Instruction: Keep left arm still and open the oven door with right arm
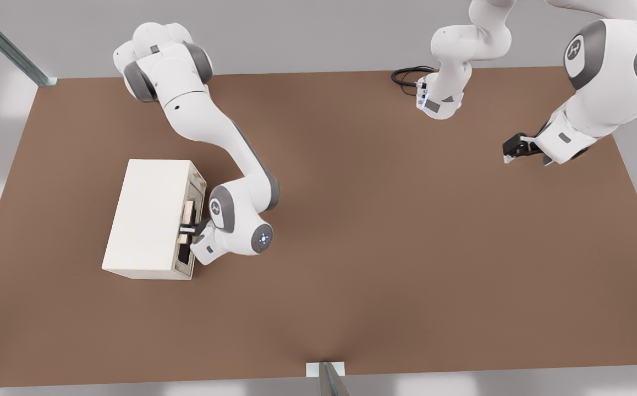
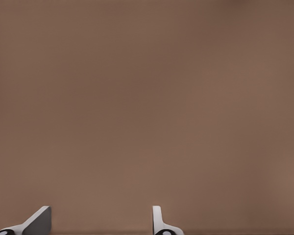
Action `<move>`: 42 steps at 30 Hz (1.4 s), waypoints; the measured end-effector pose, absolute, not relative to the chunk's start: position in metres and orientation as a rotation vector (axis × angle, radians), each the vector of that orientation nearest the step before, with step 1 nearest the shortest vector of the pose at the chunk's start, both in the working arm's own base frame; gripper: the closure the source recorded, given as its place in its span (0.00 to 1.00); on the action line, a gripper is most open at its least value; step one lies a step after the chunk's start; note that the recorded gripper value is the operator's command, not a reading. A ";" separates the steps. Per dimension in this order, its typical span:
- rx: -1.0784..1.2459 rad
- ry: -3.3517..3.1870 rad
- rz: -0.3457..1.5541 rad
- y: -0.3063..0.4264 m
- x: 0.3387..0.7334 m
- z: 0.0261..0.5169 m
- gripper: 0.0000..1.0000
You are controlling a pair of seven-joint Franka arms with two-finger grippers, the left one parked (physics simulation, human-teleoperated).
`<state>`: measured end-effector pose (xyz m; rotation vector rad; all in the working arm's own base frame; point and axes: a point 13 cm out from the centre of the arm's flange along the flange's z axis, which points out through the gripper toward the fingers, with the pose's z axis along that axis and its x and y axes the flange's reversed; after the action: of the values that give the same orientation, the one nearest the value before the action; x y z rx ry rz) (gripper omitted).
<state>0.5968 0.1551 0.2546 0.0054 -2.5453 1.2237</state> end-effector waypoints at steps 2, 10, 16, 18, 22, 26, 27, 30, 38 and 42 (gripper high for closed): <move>-0.011 -2.545 1.236 0.154 0.597 0.250 0.79; -0.042 -2.462 1.246 0.148 0.568 0.228 0.79; -0.058 -2.443 1.299 0.141 0.567 0.222 0.79; -0.061 -2.442 1.309 0.142 0.567 0.220 0.79; -0.064 -2.439 1.328 0.144 0.566 0.217 0.79; -0.067 -2.433 1.338 0.145 0.564 0.213 0.79; -0.064 -2.436 1.338 0.147 0.564 0.212 0.79; -0.048 -2.487 1.315 0.166 0.568 0.218 0.79; -0.441 -2.734 0.564 0.092 0.589 0.343 0.79; -0.524 -2.783 0.200 0.049 0.575 0.399 0.00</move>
<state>0.5755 0.0494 0.3994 -0.5238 -2.7834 0.1996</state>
